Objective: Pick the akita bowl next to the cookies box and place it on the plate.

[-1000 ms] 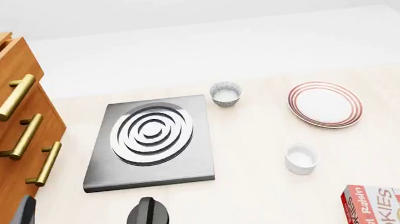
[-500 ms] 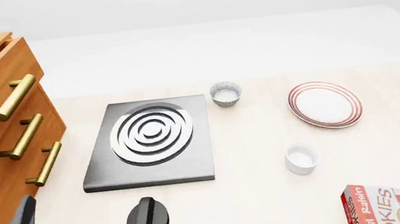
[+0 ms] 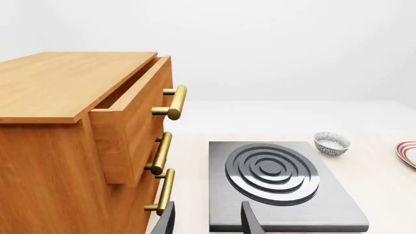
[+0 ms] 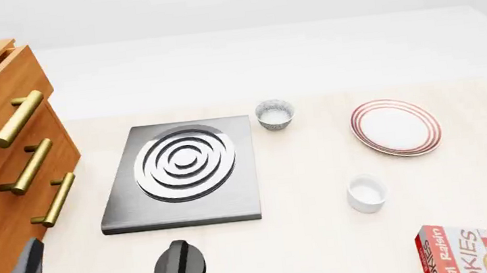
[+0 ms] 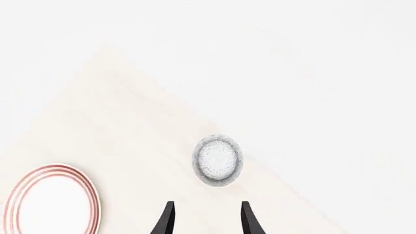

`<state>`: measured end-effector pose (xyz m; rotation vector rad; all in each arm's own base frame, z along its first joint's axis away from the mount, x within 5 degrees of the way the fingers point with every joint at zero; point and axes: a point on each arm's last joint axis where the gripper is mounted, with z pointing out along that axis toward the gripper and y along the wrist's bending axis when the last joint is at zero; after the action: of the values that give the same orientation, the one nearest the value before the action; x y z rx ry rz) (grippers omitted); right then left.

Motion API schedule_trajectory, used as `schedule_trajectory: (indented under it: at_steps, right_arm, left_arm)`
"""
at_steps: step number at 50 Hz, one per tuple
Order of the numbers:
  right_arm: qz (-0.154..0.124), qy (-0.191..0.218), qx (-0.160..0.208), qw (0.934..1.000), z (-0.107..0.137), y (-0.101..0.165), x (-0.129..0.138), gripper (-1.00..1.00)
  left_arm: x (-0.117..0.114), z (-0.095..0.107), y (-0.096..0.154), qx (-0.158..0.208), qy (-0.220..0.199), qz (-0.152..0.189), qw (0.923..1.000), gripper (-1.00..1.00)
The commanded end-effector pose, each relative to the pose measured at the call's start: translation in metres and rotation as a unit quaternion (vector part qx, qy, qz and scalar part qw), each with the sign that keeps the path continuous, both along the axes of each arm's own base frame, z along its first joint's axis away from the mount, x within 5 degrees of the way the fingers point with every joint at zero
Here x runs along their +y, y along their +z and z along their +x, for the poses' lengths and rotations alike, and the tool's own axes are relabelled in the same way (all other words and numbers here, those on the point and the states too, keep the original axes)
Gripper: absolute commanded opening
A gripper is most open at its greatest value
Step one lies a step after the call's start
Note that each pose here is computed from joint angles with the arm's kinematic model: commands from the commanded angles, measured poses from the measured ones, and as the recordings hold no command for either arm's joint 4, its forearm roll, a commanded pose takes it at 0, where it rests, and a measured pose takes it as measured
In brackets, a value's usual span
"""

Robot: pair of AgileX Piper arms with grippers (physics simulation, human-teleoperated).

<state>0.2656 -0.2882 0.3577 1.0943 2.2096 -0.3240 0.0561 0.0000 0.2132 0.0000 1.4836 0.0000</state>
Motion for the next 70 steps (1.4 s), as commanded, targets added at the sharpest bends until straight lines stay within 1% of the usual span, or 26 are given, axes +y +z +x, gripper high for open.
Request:
schedule_trajectory:
  at_steps: [1, 3, 4, 6, 8, 10, 13, 18, 19, 24, 29, 34, 38, 45, 51, 70]
  right_arm:
    - [0.013, -0.047, -0.001, 0.9988, -0.007, -0.001, -0.036, 1.00]
    - [0.017, -0.053, -0.002, 0.9984, -0.007, -0.007, -0.038, 1.00]
    - [0.016, -0.056, 0.000, 0.9983, -0.010, -0.008, -0.043, 1.00]
    - [0.017, -0.060, -0.003, 0.9981, -0.010, -0.011, -0.043, 1.00]
    - [0.009, -0.061, 0.012, 0.9980, -0.020, -0.015, -0.060, 1.00]
    - [0.012, -0.066, 0.009, 0.9977, -0.019, -0.018, -0.061, 1.00]
    - [0.011, -0.073, 0.011, 0.9972, -0.023, -0.021, -0.070, 1.00]
    - [0.013, -0.072, 0.013, 0.9973, -0.021, -0.025, -0.074, 1.00]
    - [0.011, -0.073, 0.017, 0.9971, -0.024, -0.026, -0.079, 1.00]
    - [0.011, -0.073, 0.020, 0.9971, -0.023, -0.033, -0.085, 1.00]
    - [0.016, -0.073, 0.027, 0.9969, -0.024, -0.046, -0.089, 1.00]
    - [0.019, -0.068, 0.032, 0.9970, -0.021, -0.060, -0.091, 1.00]
    - [0.026, -0.061, 0.032, 0.9973, -0.012, -0.074, -0.083, 1.00]
    - [0.027, -0.048, 0.047, 0.9974, -0.011, -0.092, -0.086, 1.00]
    - [0.030, -0.036, 0.053, 0.9975, -0.003, -0.107, -0.083, 1.00]
    - [0.038, -0.019, 0.056, 0.9975, 0.015, -0.132, -0.075, 1.00]
  left_arm:
    - [0.000, 0.000, 0.000, 0.000, 0.000, 0.000, 1.0000, 1.00]
    - [0.000, 0.000, 0.000, 0.000, 0.000, 0.000, 1.0000, 1.00]
    - [0.000, 0.000, 0.000, 0.000, 0.000, 0.000, 1.0000, 1.00]
    - [0.000, 0.000, 0.000, 0.000, 0.000, 0.000, 1.0000, 1.00]
    - [0.000, 0.000, 0.000, 0.000, 0.000, 0.000, 1.0000, 1.00]
    - [0.000, 0.000, 0.000, 0.000, 0.000, 0.000, 1.0000, 1.00]
    - [0.000, 0.000, 0.000, 0.000, 0.000, 0.000, 1.0000, 1.00]
    - [0.000, 0.000, 0.000, 0.000, 0.000, 0.000, 1.0000, 1.00]
    - [0.000, 0.000, 0.000, 0.000, 0.000, 0.000, 1.0000, 1.00]
    - [0.000, 0.000, 0.000, 0.000, 0.000, 0.000, 1.0000, 1.00]
    - [0.000, 0.000, 0.000, 0.000, 0.000, 0.000, 1.0000, 1.00]
    - [0.000, 0.000, 0.000, 0.000, 0.000, 0.000, 1.0000, 1.00]
    - [0.000, 0.000, 0.000, 0.000, 0.000, 0.000, 1.0000, 1.00]
    - [0.000, 0.000, 0.000, 0.000, 0.000, 0.000, 1.0000, 1.00]
    - [0.000, 0.000, 0.000, 0.000, 0.000, 0.000, 1.0000, 1.00]
    - [0.000, 0.000, 0.000, 0.000, 0.000, 0.000, 1.0000, 1.00]
